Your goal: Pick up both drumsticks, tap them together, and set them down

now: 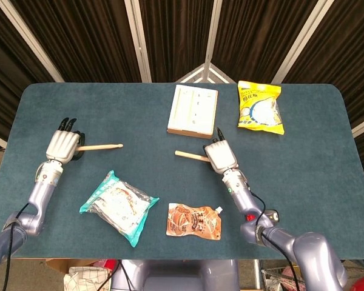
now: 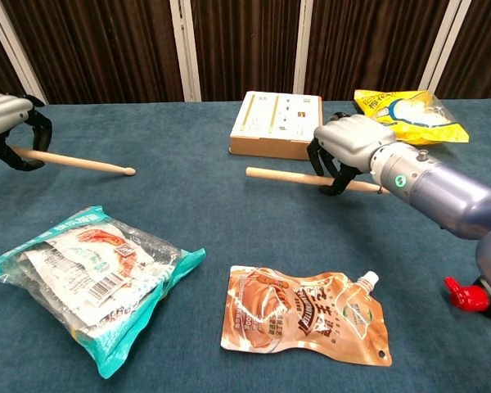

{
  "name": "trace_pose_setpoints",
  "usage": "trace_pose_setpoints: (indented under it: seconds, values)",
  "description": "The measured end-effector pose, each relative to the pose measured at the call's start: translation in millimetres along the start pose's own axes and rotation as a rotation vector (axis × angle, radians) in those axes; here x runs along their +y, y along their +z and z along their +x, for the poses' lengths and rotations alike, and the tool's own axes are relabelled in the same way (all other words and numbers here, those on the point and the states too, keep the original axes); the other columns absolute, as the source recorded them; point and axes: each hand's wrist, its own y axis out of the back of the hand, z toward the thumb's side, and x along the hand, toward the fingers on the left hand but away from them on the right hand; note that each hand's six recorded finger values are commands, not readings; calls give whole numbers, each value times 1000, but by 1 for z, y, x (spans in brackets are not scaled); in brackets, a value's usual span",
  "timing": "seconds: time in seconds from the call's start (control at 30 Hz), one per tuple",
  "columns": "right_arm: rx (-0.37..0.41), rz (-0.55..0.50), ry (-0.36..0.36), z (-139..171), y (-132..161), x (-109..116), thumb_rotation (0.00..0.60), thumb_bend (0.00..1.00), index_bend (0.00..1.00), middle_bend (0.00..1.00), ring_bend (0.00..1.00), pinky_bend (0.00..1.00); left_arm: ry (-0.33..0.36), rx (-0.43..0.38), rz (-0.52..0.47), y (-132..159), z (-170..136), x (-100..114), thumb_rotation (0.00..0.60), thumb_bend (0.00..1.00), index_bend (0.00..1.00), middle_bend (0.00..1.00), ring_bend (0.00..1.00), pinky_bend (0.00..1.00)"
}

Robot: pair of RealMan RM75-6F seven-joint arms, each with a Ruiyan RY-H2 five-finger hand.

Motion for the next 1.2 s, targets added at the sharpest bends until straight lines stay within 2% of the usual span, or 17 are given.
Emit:
trace_pose_setpoints:
  seconds: [0.1,0.23,0.37,0.57,0.7,0.87,1.07,1.2]
  values:
    - [1,-9,10,-2,3,-3,600,447,640,589,334,0,-37,-6,28,-3,-4,-9,600,421,387,327,4,0]
    - [-5,-15,38,-3,3,-7,600,447,483,452,257,0,-81,3,71,-13,-8,-16,600,421,254,218,0,0]
    - [-21,-34,75,-2,2,-11,600,447,295,302,174,0,-92,20,81,-21,-11,-15,600,421,175,140,0,0]
    - [-64,-97,123,1,0,-8,600,390,108,166,87,0,-74,32,45,-27,-14,-3,600,421,97,37,0,0]
    - [-100,-156,129,3,-3,5,600,361,60,119,58,0,-41,24,-21,-27,-20,14,600,421,88,25,0,0]
    - [-123,-240,98,13,-9,37,600,360,55,104,57,0,24,-9,-128,-21,-40,40,600,416,57,24,0,0]
    - [-149,-301,15,58,-24,85,600,360,55,104,57,0,88,-13,-216,-15,-108,69,600,338,25,5,0,0]
    - [-212,-317,-58,112,-50,108,600,361,55,104,57,0,106,83,-250,-19,-177,84,600,338,22,0,0,0]
